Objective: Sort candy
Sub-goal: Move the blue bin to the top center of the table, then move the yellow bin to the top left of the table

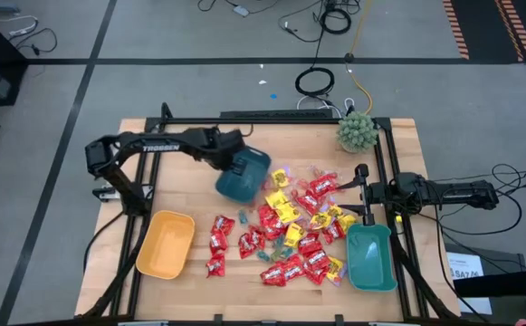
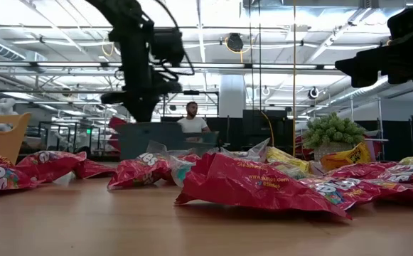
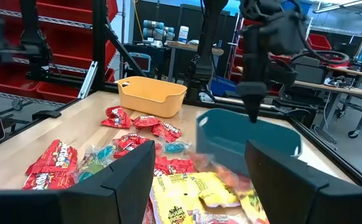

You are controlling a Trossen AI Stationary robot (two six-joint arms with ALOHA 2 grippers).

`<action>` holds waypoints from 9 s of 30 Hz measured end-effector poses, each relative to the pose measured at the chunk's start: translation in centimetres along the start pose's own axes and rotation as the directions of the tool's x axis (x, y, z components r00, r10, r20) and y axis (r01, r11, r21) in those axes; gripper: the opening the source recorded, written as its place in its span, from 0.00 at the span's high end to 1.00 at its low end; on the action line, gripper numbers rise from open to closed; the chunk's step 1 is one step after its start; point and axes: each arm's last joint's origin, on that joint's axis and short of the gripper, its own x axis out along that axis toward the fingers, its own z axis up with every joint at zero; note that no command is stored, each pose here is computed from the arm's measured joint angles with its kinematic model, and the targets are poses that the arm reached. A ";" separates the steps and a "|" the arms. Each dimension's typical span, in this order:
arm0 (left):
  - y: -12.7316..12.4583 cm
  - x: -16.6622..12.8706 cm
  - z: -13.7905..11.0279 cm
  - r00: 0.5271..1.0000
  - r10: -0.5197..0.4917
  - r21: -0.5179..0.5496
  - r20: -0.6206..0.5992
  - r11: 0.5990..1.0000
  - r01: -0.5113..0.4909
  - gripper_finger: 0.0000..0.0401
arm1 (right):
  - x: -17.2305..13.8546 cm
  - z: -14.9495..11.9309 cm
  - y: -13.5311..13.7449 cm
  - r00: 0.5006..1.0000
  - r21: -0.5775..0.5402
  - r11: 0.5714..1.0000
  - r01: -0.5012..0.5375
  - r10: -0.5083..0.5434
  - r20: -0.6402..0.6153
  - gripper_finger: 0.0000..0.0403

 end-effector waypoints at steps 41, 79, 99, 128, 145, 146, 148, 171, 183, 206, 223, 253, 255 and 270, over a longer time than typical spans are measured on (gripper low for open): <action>-1.8 0.5 4.9 0.993 0.078 -0.322 0.088 0.946 -0.046 0.98 | 0.0 0.0 0.0 1.000 0.000 1.000 0.000 0.000 0.001 0.40; 0.6 -10.6 -2.5 0.977 0.165 0.113 0.135 0.977 -0.181 0.75 | 0.0 0.0 0.0 1.000 0.000 1.000 0.000 0.000 -0.001 0.40; 6.8 -12.1 -16.4 0.990 0.122 -0.043 -0.068 0.991 -0.125 0.75 | 0.0 0.0 0.0 1.000 0.000 1.000 0.000 0.000 -0.001 0.40; 2.9 -8.7 -18.2 0.975 0.133 0.866 -0.176 0.491 0.089 0.75 | 0.0 0.0 0.0 1.000 0.000 1.000 0.000 0.000 -0.001 0.40; 2.7 -3.9 -19.6 0.951 0.183 0.906 -0.248 0.391 0.161 0.76 | 0.0 0.0 0.0 1.000 0.000 1.000 0.000 0.000 -0.001 0.40; 2.7 -3.7 -19.7 0.951 0.182 0.906 -0.248 0.391 0.162 0.76 | 0.0 0.0 0.0 1.000 0.000 1.000 0.000 0.000 -0.001 0.40; 2.7 -3.6 -19.7 0.953 0.174 0.905 -0.248 0.393 0.164 0.76 | 0.0 0.0 0.0 1.000 0.000 1.000 0.000 0.000 0.000 0.40; 1.7 -5.8 -18.7 0.970 0.161 0.940 -0.182 0.317 0.124 0.76 | 0.0 0.0 0.0 1.000 0.000 1.000 0.000 0.000 -0.001 0.40; 2.8 -3.9 -18.2 0.960 0.202 0.934 -0.196 0.337 0.119 0.76 | 0.0 0.0 0.0 1.000 0.000 1.000 0.000 0.000 0.000 0.40; 3.3 -2.1 -18.5 0.951 0.151 0.929 -0.271 0.301 0.217 0.76 | 0.0 0.0 0.0 1.000 0.000 1.000 0.000 0.000 -0.001 0.40; 2.9 -3.5 -17.7 0.933 0.172 0.913 -0.316 0.323 0.250 0.99 | 0.0 0.0 0.0 1.000 0.000 1.000 0.000 0.000 -0.001 0.40; 9.8 -3.0 9.9 0.989 0.079 0.972 -0.122 0.209 0.103 0.99 | 0.0 0.0 0.0 1.000 0.000 1.000 0.000 0.000 -0.001 0.40; 10.2 -2.1 11.7 0.988 0.084 0.975 -0.130 0.190 0.112 0.99 | 0.0 0.0 0.0 1.000 0.000 1.000 0.000 0.000 -0.001 0.40; 9.1 3.0 17.0 0.962 0.068 0.932 -0.263 0.278 0.235 0.99 | 0.0 0.0 0.0 1.000 0.000 1.000 0.000 0.000 -0.001 0.40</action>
